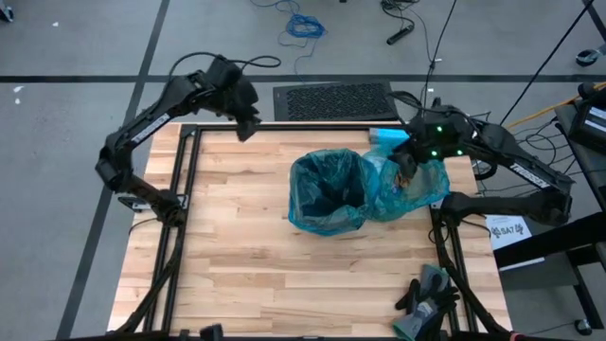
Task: Place trash/remove bag and relplace
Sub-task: Return to Home Position
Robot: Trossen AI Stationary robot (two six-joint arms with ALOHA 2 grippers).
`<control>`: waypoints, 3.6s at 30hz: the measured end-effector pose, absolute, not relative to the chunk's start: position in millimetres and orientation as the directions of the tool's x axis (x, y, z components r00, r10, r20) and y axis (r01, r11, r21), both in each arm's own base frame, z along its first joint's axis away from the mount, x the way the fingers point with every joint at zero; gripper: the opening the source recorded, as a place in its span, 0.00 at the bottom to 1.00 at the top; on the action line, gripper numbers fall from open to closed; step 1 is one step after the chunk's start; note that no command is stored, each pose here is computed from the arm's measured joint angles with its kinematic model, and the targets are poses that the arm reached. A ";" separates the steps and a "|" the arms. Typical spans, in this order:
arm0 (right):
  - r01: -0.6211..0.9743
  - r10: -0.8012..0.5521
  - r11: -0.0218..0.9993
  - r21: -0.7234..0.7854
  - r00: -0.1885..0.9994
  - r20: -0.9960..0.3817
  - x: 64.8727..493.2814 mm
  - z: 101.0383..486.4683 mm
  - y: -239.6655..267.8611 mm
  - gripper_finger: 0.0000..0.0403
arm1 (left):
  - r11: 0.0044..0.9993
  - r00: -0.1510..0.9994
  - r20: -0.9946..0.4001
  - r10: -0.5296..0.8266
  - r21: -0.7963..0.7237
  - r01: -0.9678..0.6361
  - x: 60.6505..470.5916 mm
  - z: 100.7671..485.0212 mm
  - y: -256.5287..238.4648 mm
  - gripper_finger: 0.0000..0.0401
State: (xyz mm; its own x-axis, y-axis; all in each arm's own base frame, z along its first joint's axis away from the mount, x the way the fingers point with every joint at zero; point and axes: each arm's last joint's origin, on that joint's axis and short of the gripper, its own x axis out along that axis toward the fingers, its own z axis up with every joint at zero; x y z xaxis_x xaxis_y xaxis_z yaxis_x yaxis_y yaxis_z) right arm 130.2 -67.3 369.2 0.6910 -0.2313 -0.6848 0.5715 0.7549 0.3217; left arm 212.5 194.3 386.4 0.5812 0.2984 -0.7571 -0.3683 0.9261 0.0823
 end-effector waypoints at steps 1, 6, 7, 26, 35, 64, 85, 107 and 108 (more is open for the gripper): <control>0.558 -0.232 0.773 0.301 0.692 -0.684 127.6 369.3 -65.9 0.35 | 0.944 0.624 -0.740 0.251 0.045 -0.327 209.3 391.0 188.7 0.35; 0.474 -0.255 0.844 0.249 0.764 -0.593 121.1 362.7 -61.7 0.35 | 0.987 0.791 -0.609 0.058 -0.083 -0.137 195.2 414.1 165.1 0.35; 0.452 -0.239 0.854 0.257 0.781 -0.577 119.5 357.9 -60.2 0.35 | 0.989 0.804 -0.593 0.044 -0.089 -0.120 192.4 417.1 161.8 0.35; 0.200 -0.113 0.902 0.383 0.965 -0.237 105.4 267.8 -45.8 0.35 | 0.916 0.890 -0.367 -0.272 -0.382 0.122 153.2 306.6 106.1 0.35; 0.154 -0.098 0.891 0.428 0.984 -0.148 103.5 244.4 -43.8 0.35 | 0.926 0.952 -0.295 0.079 -0.332 -0.180 134.1 260.2 81.5 0.35; -0.033 0.003 0.906 0.422 0.998 0.070 112.7 176.5 -24.1 0.35 | 0.898 0.930 -0.222 0.294 -0.268 -0.348 104.6 151.2 30.0 0.35; 0.019 -0.029 0.947 0.319 0.999 0.028 93.9 172.0 -24.5 0.35 | 0.961 0.955 -0.227 0.188 -0.157 -0.227 106.0 150.8 22.3 0.35; 0.039 -0.006 0.948 0.316 0.994 -0.106 102.7 160.6 -27.1 0.35 | 0.965 0.958 -0.243 0.151 -0.175 -0.196 107.5 149.4 18.9 0.35; 0.039 -0.006 0.948 0.316 0.994 -0.107 102.7 160.6 -27.1 0.35 | 0.965 0.958 -0.243 0.151 -0.175 -0.196 107.5 149.4 18.9 0.35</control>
